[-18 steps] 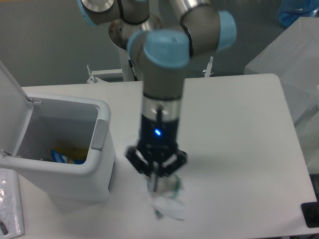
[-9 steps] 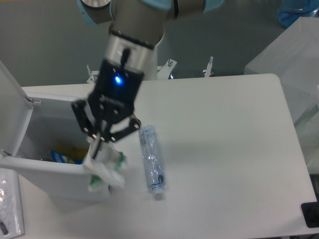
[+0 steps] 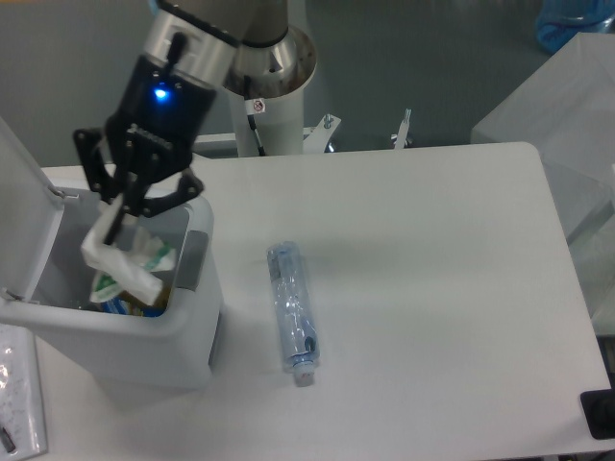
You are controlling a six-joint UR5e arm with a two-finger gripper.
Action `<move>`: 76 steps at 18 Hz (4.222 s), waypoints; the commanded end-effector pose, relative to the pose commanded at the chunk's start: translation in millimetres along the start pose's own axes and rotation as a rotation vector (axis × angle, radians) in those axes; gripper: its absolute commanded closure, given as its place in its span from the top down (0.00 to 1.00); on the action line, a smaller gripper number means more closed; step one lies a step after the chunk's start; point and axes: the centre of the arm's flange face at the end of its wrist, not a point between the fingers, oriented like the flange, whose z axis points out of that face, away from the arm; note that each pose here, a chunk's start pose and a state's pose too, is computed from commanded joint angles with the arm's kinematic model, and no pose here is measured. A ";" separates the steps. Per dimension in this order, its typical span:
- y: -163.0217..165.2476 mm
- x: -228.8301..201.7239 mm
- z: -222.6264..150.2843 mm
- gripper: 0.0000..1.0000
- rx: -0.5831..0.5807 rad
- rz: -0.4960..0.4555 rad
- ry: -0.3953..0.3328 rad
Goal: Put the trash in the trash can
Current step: 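Lift the wrapper and carry it over the trash bin, then open the gripper to drop the wrapper into the bin, then move the gripper over the clear plastic bottle and lower it, then close the gripper around the bottle's cap end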
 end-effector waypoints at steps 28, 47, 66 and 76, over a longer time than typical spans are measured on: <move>64.2 -262.0 23.2 1.00 -0.068 -0.225 -0.147; 125.4 -338.8 163.4 1.00 -0.662 -0.365 -0.257; 173.3 -324.2 228.9 0.61 -0.929 -0.335 -0.290; 171.1 -322.9 227.0 0.34 -0.924 -0.344 -0.293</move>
